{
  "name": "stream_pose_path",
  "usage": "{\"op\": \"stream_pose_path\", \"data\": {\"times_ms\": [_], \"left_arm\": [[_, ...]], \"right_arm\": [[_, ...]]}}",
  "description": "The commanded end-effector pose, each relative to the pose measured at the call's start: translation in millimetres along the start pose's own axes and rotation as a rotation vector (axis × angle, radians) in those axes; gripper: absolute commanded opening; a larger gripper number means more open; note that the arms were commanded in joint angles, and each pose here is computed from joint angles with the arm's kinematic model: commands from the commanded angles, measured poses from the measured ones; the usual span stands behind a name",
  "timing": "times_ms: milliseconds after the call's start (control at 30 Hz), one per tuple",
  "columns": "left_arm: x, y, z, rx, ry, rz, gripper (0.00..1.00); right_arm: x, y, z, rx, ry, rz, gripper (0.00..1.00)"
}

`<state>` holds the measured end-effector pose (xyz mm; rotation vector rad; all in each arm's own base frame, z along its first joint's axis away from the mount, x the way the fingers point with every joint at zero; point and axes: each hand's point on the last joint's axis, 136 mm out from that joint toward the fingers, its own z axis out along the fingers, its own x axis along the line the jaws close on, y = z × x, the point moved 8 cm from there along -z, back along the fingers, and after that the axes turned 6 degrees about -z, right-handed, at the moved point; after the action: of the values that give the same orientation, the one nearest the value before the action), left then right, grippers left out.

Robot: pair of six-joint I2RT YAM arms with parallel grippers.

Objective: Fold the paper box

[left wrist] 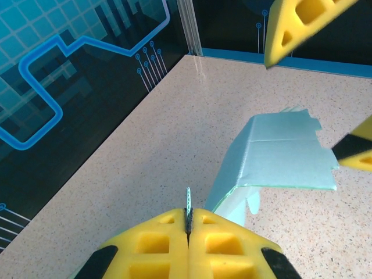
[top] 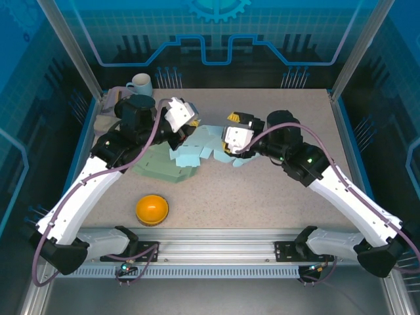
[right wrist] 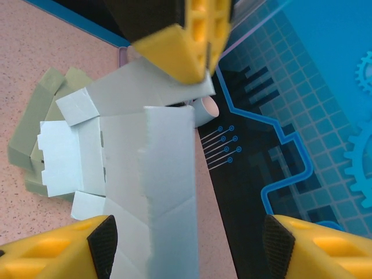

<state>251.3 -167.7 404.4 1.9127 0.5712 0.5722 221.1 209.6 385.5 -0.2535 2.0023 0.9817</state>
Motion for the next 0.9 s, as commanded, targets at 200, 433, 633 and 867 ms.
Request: {"op": "stream_pose_path", "data": {"times_ms": [200,433,633,867], "left_arm": [[-12,1,-5,-0.031,-0.061,0.02,0.0],[-11,-5,-1,-0.017,-0.045,-0.001,0.0],[-7,2,1,-0.076,-0.02,-0.07,0.0],[0,-21,9,-0.071,0.09,-0.222,0.31]], "right_arm": [[6,0,23,0.073,-0.094,-0.071,0.61],[6,-5,14,0.105,-0.096,-0.043,0.3],[12,-14,13,0.144,-0.053,0.003,0.0],[-3,-43,-2,0.189,-0.096,0.271,0.0]]}}
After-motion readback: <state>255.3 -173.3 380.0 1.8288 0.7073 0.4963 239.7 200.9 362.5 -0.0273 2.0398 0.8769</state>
